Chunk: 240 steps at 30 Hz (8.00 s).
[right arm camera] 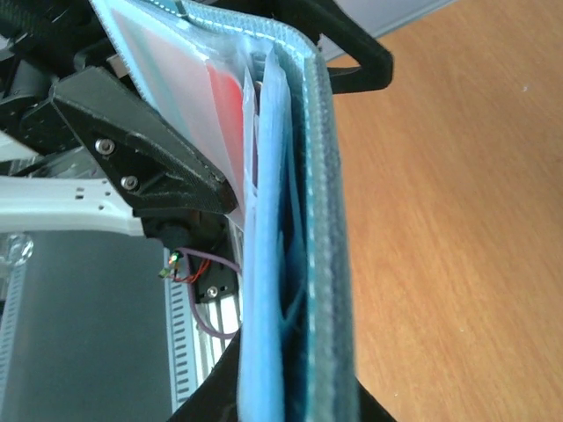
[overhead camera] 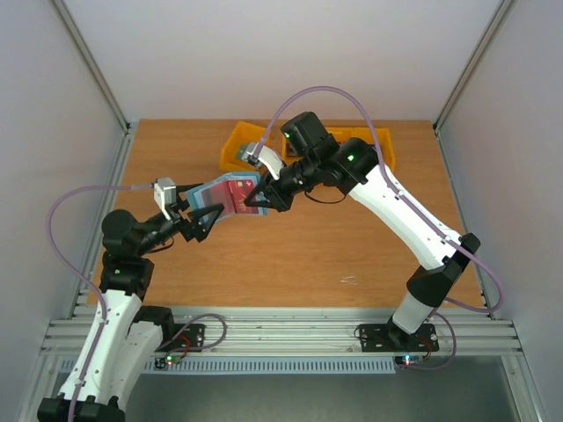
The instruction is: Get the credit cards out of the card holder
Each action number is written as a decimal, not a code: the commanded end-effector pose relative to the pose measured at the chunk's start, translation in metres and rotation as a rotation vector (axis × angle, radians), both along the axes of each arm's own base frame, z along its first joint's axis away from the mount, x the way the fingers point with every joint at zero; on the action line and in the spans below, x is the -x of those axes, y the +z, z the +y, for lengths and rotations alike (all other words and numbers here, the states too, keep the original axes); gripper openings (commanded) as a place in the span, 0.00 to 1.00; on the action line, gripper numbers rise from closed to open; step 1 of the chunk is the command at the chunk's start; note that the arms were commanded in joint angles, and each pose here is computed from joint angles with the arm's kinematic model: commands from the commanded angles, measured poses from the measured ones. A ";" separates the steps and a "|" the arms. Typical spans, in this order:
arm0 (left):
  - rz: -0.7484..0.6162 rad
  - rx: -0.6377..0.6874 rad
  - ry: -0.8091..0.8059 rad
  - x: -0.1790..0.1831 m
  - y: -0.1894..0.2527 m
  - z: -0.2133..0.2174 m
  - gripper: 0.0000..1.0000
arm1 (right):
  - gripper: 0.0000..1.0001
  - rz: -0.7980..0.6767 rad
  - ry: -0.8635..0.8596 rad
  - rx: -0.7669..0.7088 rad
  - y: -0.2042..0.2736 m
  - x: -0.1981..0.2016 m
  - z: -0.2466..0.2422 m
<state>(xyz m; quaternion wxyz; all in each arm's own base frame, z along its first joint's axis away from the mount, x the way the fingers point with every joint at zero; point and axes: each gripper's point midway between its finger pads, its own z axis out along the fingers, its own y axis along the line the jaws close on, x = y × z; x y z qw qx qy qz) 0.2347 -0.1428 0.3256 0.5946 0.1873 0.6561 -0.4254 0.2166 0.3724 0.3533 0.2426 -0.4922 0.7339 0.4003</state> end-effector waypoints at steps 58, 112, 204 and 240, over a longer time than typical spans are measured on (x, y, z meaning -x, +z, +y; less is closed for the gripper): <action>-0.070 0.005 -0.205 0.032 0.028 -0.014 0.59 | 0.01 0.131 0.131 -0.122 0.029 0.021 -0.054; -0.118 -0.065 -0.114 0.021 0.022 -0.012 0.01 | 0.02 0.017 -0.077 0.125 -0.003 -0.010 0.021; -0.072 -0.020 -0.224 0.036 0.021 -0.017 0.56 | 0.01 0.216 0.166 -0.273 0.022 -0.005 0.017; -0.073 -0.013 -0.253 0.044 0.027 -0.020 0.00 | 0.50 0.196 0.152 -0.299 0.032 -0.002 -0.011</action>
